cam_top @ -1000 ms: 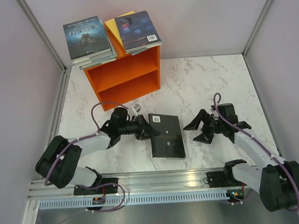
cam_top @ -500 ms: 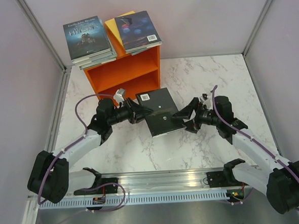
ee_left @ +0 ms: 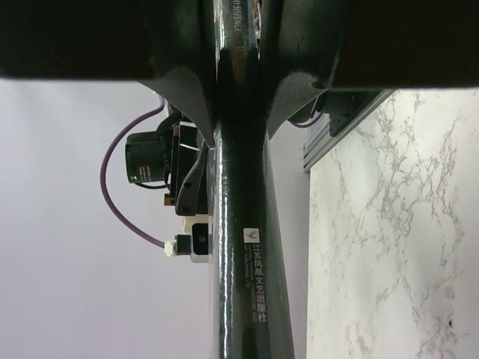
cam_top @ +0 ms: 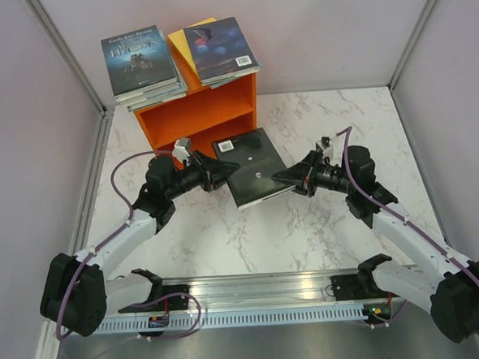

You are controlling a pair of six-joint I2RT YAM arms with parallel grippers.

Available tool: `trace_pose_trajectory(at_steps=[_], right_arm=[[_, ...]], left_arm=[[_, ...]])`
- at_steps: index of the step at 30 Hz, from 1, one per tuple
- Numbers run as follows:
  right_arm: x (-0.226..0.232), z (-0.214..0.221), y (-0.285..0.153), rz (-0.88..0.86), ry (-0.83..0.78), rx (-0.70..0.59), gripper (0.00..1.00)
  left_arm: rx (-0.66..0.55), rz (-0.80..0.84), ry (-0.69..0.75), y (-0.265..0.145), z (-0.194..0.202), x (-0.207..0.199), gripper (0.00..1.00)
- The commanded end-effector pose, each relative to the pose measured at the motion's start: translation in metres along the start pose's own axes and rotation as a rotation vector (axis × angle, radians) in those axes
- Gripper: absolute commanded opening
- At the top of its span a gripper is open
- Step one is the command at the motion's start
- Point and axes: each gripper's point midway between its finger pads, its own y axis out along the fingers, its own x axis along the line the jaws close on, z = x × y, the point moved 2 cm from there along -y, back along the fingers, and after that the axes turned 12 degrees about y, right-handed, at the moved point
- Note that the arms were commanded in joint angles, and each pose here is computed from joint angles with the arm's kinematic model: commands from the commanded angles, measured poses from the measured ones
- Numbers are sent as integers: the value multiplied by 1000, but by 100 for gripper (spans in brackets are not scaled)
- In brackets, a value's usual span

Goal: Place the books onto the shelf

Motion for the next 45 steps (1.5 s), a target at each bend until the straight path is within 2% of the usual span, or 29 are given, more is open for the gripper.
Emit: trace_pose_trajectory(at_steps=[1,2,3,5,6,9,12,14,16,17,26,29,36,45], right_arm=[[64,17,-5,-166,-120,39,0],[70,17,-5,-176,-136,37,0],[84,18,-7,-195,-166,29,0],[88,14,-7,-162,-202,-1,0],[92,14,-7,-157,-221,-7,0],[122,12,-18,-174,-286,-51,0],[145,11,-32,-186,-330,-78,0],[157,14,-39,-189,-352,-80,0],[187,22,-50,-231,-409,-77,0],[187,23,-50,-228,-405,-71,0],[275,42,-62,-368,-465,-26,0],[299,27,-50,-409,-482,-46,0],[342,-46,11,-418,-480,-115,0],[353,-107,75,-443,-408,-139,0]], left_arm=[[1,24,105,1,0,-15,24],[16,20,104,1,1,-15,30],[25,8,113,1,2,-12,46],[34,5,138,-1,3,-17,54],[40,-4,169,-4,5,-16,64],[39,-68,222,-14,7,-12,80],[30,-124,263,-28,9,-6,89],[38,-188,252,-37,13,7,91],[32,-219,259,-47,16,16,93],[33,-223,259,-49,19,18,93],[34,-270,261,-63,26,34,94],[33,-269,259,-63,25,33,94],[18,-248,276,-62,20,20,93],[-9,-256,288,-72,22,15,92]])
